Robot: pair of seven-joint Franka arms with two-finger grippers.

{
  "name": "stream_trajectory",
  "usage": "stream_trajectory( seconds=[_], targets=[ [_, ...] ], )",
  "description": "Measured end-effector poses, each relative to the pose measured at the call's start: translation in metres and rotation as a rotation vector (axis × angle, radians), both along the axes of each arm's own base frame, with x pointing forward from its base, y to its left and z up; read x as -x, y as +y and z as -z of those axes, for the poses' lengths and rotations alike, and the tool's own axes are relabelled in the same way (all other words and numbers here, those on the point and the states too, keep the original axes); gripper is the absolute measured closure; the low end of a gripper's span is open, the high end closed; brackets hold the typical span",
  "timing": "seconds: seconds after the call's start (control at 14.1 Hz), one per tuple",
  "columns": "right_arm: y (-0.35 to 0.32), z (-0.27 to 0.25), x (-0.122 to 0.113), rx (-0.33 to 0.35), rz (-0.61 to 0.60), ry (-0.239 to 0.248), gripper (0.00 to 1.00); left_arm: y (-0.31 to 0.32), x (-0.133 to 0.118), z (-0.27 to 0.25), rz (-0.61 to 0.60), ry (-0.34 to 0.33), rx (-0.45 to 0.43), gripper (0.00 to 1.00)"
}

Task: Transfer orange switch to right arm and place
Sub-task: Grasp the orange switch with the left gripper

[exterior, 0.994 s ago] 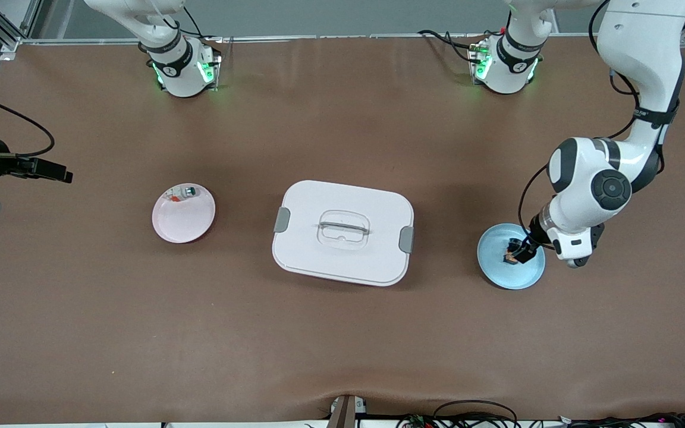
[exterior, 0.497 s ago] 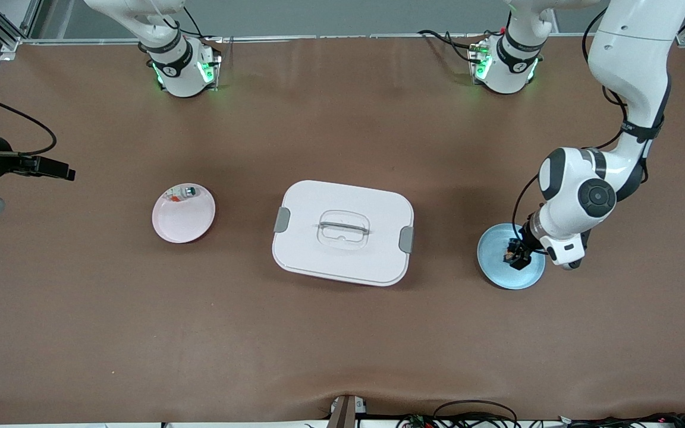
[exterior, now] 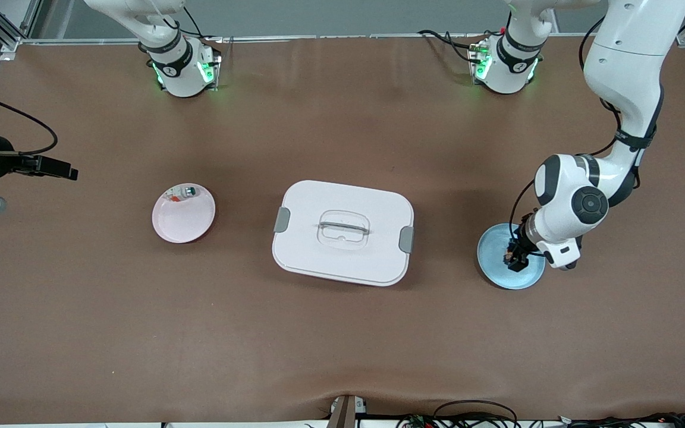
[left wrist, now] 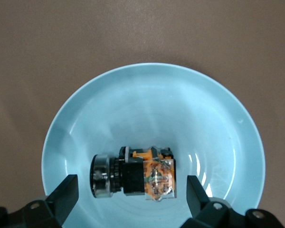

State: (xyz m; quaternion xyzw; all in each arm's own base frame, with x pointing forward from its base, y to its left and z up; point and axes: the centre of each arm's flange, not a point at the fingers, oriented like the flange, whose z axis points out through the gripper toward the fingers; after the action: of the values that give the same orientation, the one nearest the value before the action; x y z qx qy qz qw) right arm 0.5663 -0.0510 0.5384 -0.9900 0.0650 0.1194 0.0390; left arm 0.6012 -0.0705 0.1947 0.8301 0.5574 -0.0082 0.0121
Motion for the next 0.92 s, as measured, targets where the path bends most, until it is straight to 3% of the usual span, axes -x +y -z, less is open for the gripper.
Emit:
stream_trajectory(
  seconds=[0.92],
  targets=[
    [0.021,0.003,-0.001,0.011,-0.042,0.008,0.0,0.002,-0.005,0.012,-0.012,0.01,0.0,0.0]
  ],
)
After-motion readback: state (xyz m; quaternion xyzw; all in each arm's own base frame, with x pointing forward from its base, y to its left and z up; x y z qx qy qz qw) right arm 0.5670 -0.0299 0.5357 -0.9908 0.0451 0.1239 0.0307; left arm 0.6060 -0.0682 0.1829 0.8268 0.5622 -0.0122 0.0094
